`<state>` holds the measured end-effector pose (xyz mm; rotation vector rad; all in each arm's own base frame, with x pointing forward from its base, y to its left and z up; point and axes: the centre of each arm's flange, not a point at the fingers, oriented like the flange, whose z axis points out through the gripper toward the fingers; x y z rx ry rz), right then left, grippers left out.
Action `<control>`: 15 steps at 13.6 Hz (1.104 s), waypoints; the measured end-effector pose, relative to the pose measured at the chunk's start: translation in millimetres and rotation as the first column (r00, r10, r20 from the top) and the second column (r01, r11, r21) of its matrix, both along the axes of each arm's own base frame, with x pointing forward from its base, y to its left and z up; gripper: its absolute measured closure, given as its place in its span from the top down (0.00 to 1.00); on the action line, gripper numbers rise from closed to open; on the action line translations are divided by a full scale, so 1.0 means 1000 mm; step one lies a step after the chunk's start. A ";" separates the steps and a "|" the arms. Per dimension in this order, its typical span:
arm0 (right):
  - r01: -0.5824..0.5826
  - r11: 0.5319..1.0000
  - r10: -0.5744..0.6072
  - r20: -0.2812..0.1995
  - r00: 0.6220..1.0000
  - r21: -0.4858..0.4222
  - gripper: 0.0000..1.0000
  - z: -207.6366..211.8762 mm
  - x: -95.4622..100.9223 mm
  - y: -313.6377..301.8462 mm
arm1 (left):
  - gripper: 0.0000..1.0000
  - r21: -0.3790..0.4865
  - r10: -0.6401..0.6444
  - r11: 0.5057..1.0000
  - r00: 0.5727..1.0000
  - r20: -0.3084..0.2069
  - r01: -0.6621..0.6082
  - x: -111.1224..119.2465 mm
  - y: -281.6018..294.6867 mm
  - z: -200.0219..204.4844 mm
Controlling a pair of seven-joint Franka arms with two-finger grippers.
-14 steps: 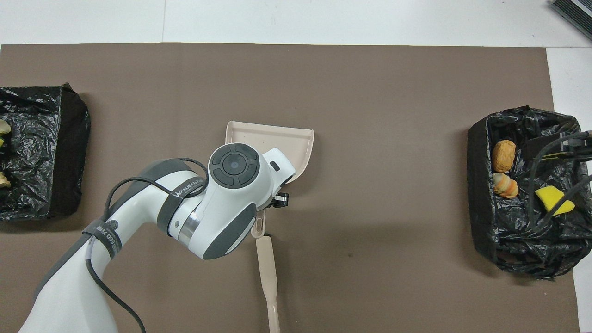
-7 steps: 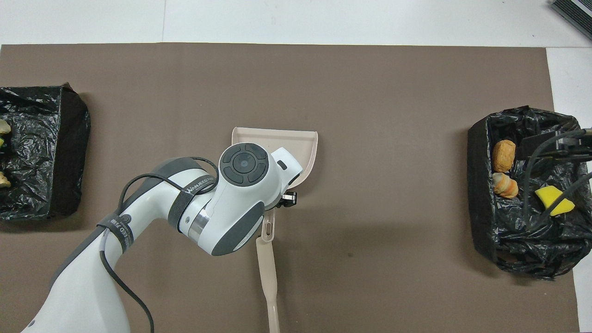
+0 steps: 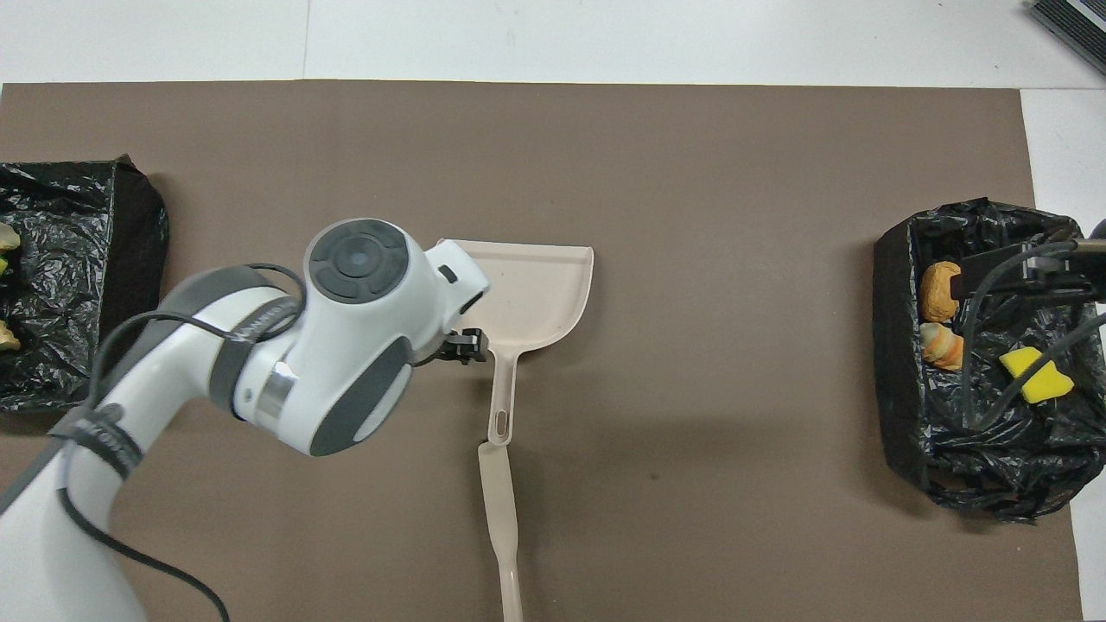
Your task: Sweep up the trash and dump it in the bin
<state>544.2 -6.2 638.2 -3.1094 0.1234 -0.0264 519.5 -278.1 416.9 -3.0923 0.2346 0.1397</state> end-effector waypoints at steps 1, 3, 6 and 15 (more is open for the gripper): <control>-0.003 1.000 0.003 0.000 1.000 0.000 1.00 0.000 0.000 0.001 | 1.00 0.006 -0.025 1.000 1.000 0.017 0.025 0.009 0.032 0.019; -0.003 1.000 0.003 -0.002 1.000 0.000 1.00 -0.001 0.000 0.002 | 1.00 0.006 -0.084 0.996 0.994 0.068 0.084 0.022 0.088 0.058; -0.003 1.000 0.003 -0.003 1.000 0.000 1.00 -0.001 -0.001 0.002 | 1.00 0.010 -0.152 0.988 0.983 0.101 0.152 0.027 0.160 0.128; 0.000 1.000 0.000 -0.009 1.000 0.000 1.00 -0.002 -0.004 0.000 | 1.00 -0.046 -0.122 0.991 0.990 0.068 0.125 0.020 0.221 0.244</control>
